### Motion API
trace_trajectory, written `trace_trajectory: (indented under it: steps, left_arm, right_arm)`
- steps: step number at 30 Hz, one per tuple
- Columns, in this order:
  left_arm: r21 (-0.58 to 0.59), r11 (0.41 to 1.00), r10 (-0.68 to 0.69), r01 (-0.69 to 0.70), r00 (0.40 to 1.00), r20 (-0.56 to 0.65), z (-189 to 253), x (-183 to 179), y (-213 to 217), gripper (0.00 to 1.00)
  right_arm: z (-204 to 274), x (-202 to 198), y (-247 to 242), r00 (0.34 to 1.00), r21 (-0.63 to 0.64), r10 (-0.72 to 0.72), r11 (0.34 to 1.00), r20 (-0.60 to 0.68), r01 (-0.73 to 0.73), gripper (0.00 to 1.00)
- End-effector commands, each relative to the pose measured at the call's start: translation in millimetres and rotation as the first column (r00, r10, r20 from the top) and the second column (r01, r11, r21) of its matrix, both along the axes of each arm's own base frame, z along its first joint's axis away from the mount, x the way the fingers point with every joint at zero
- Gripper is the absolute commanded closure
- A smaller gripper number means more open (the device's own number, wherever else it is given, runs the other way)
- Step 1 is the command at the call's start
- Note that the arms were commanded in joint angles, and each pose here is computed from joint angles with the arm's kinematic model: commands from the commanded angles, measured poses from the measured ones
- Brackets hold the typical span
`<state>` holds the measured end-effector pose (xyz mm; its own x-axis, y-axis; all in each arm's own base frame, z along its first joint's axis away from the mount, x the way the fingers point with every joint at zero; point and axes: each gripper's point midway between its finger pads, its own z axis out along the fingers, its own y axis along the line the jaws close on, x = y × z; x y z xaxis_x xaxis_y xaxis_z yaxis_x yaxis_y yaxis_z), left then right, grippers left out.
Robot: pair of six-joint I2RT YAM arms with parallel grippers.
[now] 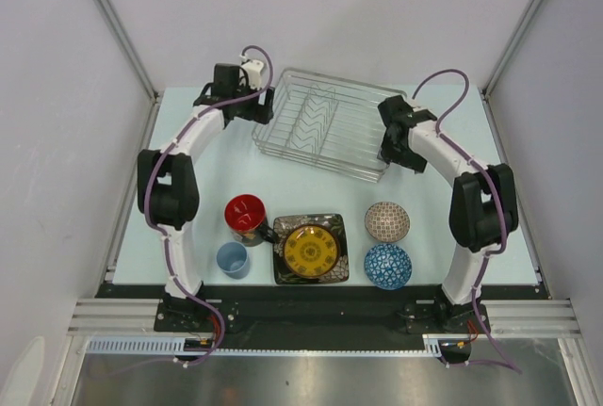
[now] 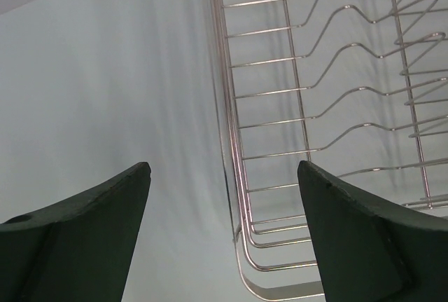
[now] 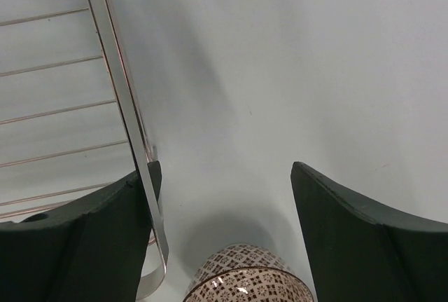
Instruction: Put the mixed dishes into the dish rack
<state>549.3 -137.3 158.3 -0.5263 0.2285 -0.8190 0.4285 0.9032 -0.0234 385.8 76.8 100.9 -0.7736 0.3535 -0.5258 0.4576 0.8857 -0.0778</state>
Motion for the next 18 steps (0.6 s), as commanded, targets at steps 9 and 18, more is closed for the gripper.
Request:
trace_trajectory:
  steps: [9, 18]
  left_arm:
    - [0.064, 0.998, -0.023, 0.023, 1.0, 0.001, -15.0, -10.5, -1.6, 0.14]
    - [0.121, 0.991, -0.056, 0.061, 0.998, -0.041, -37.3, -54.4, 8.4, 0.18]
  right_arm:
    - [22.2, 80.1, 9.3, 0.998, 0.06, 0.002, 0.998, 0.061, -0.006, 0.22]
    - [5.9, 37.7, -12.4, 0.999, 0.064, -0.035, 0.997, 0.032, 0.033, 0.18]
